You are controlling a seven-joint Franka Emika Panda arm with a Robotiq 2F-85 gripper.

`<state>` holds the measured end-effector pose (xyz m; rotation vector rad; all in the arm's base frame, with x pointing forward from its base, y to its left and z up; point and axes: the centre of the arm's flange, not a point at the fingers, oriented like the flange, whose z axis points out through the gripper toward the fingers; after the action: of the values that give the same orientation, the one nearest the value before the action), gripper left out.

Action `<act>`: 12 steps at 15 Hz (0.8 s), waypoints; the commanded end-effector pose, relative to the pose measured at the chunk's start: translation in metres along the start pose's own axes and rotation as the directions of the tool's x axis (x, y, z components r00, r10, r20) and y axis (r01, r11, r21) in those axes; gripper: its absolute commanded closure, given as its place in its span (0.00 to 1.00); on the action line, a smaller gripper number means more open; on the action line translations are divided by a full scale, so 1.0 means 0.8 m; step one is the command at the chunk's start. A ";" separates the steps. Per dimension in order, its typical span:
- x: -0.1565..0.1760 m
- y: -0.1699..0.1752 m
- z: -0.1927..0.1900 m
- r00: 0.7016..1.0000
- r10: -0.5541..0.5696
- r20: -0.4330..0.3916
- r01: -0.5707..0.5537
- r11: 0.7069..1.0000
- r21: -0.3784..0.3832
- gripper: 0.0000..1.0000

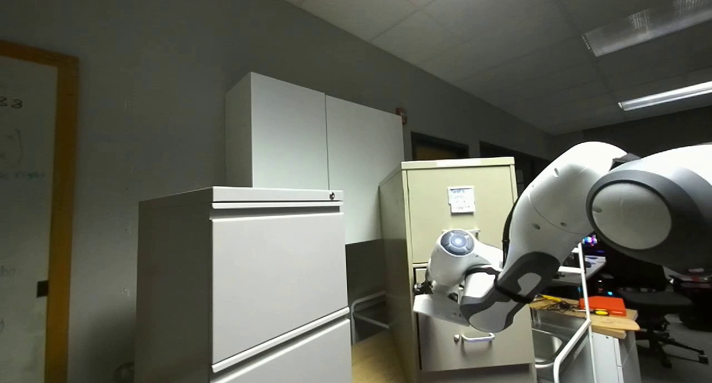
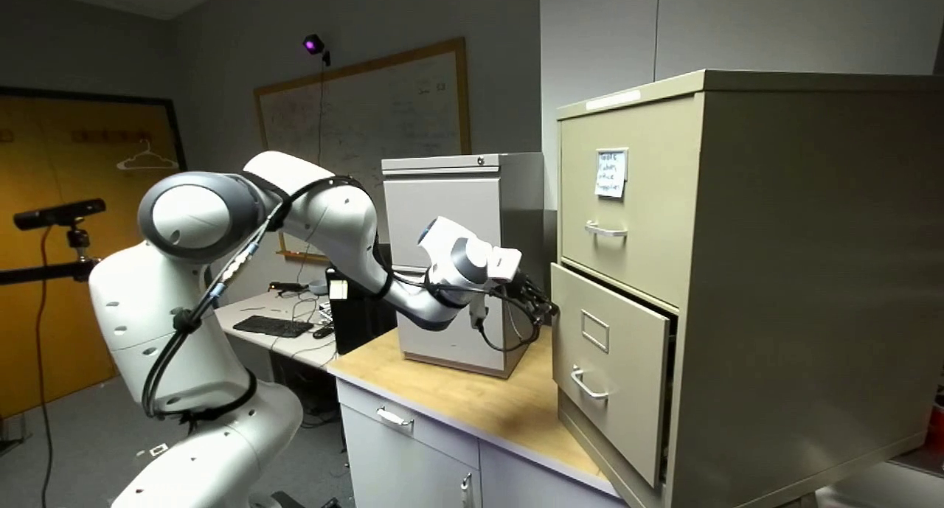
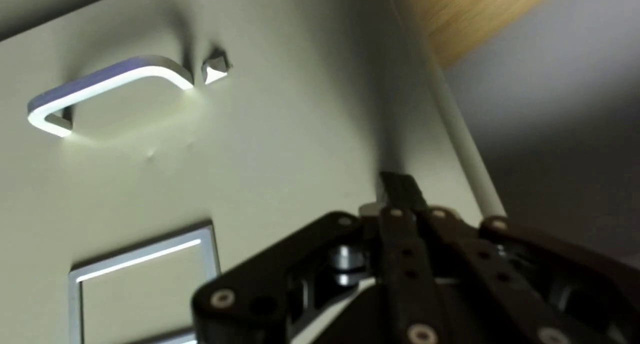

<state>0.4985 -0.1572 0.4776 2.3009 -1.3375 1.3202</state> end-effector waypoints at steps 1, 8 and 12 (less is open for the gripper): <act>0.041 -0.049 0.075 0.986 0.060 -0.152 -0.073 0.994 -0.078 1.00; 0.024 -0.073 0.100 0.937 0.055 -0.345 -0.140 0.964 -0.226 1.00; 0.014 -0.077 0.109 0.920 0.029 -0.391 -0.141 0.955 -0.262 1.00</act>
<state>0.5509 -0.1198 0.4415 1.7947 -1.3889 1.3622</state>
